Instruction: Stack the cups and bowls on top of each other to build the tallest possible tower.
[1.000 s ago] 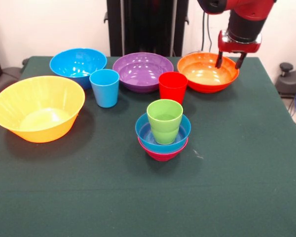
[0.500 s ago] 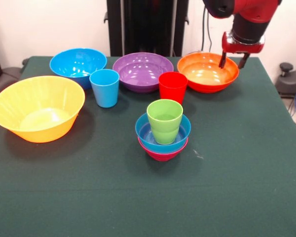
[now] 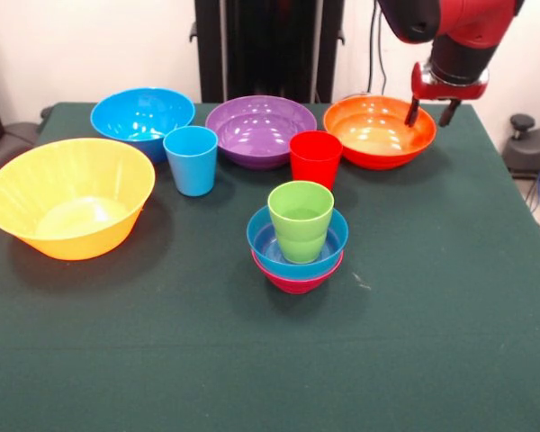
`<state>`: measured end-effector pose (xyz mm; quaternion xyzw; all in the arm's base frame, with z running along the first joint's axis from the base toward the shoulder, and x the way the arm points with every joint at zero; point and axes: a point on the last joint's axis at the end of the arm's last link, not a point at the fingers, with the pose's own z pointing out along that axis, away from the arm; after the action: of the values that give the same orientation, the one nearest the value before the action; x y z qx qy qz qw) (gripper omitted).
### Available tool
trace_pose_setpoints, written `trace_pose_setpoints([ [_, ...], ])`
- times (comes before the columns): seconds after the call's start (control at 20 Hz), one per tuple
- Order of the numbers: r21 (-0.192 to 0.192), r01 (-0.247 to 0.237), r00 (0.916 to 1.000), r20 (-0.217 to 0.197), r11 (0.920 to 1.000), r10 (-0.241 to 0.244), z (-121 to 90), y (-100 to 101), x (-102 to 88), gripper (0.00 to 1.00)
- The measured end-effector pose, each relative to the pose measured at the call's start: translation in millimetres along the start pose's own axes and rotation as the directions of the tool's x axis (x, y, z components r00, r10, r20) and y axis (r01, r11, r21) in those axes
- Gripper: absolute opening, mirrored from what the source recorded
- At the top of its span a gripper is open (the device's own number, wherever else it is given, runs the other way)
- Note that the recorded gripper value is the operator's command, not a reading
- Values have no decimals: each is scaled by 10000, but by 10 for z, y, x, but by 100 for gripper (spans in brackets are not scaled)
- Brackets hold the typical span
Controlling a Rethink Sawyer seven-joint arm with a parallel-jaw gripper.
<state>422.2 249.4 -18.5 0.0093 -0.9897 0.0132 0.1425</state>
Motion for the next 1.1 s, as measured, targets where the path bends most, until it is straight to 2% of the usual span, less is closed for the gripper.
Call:
trace_pose_setpoints([
  [0.25, -71, -28, 10000, 42, 10000, 29, 63, 16, -44, 100],
  [0.65, -205, -141, 9996, 244, 9997, 146, 277, 35, -174, 100],
  [1.1, -17, -30, 9995, 327, 10000, 30, 325, 75, -174, 100],
])
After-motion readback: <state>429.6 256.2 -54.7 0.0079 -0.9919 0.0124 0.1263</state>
